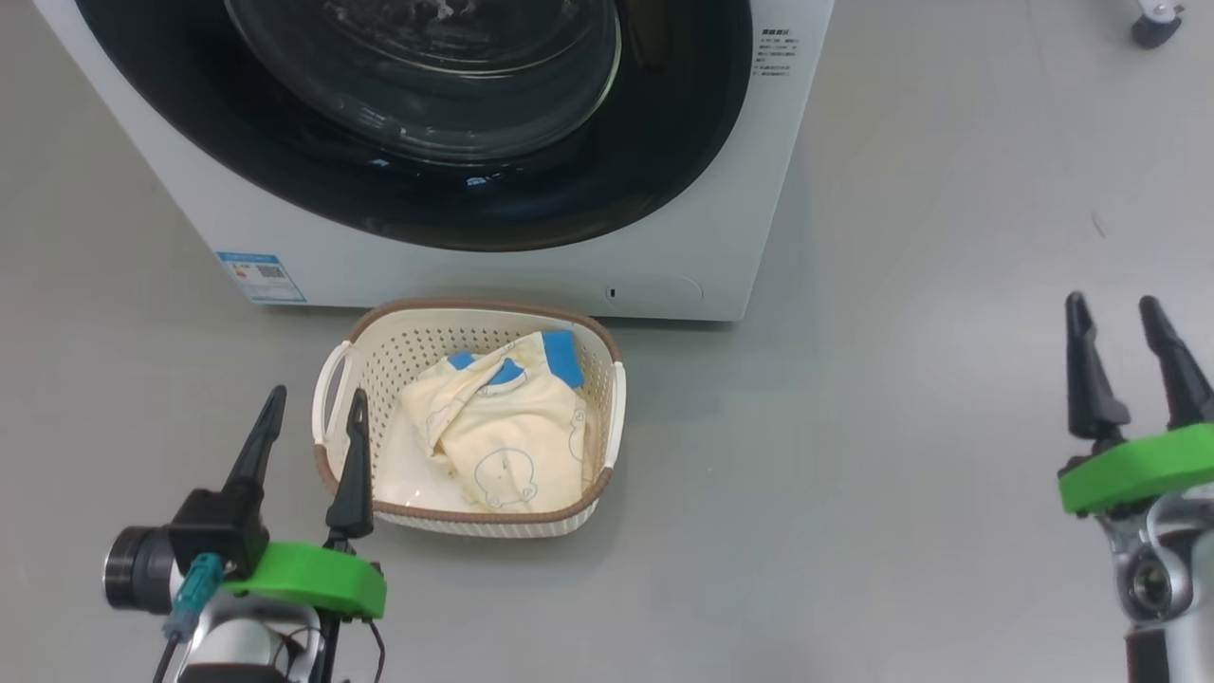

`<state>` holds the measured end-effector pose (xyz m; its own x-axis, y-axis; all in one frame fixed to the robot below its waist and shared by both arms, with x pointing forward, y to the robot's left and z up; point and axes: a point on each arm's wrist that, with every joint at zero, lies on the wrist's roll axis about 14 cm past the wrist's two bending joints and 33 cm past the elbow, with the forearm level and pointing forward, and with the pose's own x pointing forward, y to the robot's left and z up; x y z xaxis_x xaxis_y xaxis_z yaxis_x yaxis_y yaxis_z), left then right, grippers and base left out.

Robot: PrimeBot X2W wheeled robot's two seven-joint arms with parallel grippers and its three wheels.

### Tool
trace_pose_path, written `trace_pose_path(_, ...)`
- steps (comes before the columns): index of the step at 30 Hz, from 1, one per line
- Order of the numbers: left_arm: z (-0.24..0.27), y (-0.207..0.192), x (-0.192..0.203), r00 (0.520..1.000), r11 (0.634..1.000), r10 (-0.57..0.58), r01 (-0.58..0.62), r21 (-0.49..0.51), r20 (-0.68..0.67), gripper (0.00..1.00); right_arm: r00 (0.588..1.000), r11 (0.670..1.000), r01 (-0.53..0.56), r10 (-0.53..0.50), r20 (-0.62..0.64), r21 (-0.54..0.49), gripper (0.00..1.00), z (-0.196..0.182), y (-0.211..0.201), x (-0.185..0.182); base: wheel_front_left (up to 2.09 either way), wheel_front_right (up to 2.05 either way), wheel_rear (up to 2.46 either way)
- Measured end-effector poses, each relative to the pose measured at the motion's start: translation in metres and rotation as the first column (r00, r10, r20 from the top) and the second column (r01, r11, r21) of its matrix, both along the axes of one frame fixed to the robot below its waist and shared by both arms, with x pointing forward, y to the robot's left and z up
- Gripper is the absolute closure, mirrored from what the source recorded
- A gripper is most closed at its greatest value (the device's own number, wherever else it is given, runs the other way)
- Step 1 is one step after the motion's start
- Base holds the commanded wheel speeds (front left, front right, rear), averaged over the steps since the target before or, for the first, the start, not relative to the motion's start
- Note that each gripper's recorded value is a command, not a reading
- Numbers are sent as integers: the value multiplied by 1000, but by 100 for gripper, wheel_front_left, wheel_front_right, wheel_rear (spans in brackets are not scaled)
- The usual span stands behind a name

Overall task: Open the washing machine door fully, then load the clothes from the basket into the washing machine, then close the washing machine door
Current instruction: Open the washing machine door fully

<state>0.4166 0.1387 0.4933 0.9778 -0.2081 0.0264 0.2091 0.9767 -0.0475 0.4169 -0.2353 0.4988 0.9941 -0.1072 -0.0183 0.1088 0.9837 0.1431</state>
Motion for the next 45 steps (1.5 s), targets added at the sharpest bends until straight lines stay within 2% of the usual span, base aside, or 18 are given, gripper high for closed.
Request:
trace_pose_path(3,-4,3,2,1000,1000,9,-9,2,-10,0,1000,994,17,-19,20,110,11,0,-2,13,0,0,0)
trace_pose_path(4,-5,4,3,1000,1000,12,-12,2,-13,0,999,988,20,-24,25,152,28,-1,-2,18,0,0,0)
trace_pose_path(5,-5,5,4,1000,1000,14,-14,2,-14,0,999,976,27,-35,33,215,55,-1,-2,22,0,0,0)
trace_pose_path(6,-6,6,5,1000,1000,16,-16,3,-15,0,998,967,30,-41,38,254,70,-2,-2,27,0,0,0)
trace_pose_path(7,-6,7,6,1000,1000,19,-19,4,-15,0,998,959,30,-43,42,280,80,-2,-1,31,0,0,0)
trace_pose_path(8,-6,9,8,1000,1000,25,-25,5,-15,0,997,932,28,-53,59,362,100,0,1,42,0,0,0)
trace_pose_path(11,-6,12,10,999,999,32,-32,7,-15,0,995,899,18,-57,76,437,100,3,5,54,0,0,0)
trace_pose_path(14,-6,15,11,999,999,42,-42,7,-14,0,993,819,-7,-61,101,574,100,9,14,73,0,0,0)
trace_pose_path(16,-5,17,12,999,999,50,-49,5,-13,0,993,730,-33,-53,105,683,100,13,23,87,0,0,0)
trace_pose_path(20,-7,20,11,998,998,57,-57,1,-17,0,995,506,-83,-10,101,858,100,17,45,113,0,0,0)
trace_pose_path(22,-6,23,12,998,998,66,-66,2,-17,0,994,384,-104,21,105,917,100,21,57,125,0,0,0)
trace_pose_path(25,-8,27,10,997,997,75,-74,2,-21,0,992,226,-121,68,109,967,100,25,75,140,0,0,0)
trace_pose_path(28,-10,29,9,996,997,82,-82,2,-29,0,986,97,-131,115,120,987,100,31,91,153,0,0,0)
trace_pose_path(31,-14,30,9,996,997,82,-82,7,-37,0,977,10,-133,172,129,991,100,37,109,166,0,0,0)
trace_pose_path(35,-15,32,11,995,996,89,-89,6,-40,0,960,-31,-129,246,133,991,100,44,131,182,0,0,0)
trace_pose_path(37,-15,32,15,996,996,85,-84,8,-37,0,946,-35,-121,299,126,992,100,47,145,193,0,0,0)
trace_pose_path(42,-17,30,19,996,997,83,-83,6,-41,0,929,-30,-97,356,102,995,100,49,161,209,0,0,0)
trace_pose_path(45,-19,31,22,995,996,84,-84,3,-45,0,914,-1,-81,400,74,997,100,46,172,217,0,0,0)
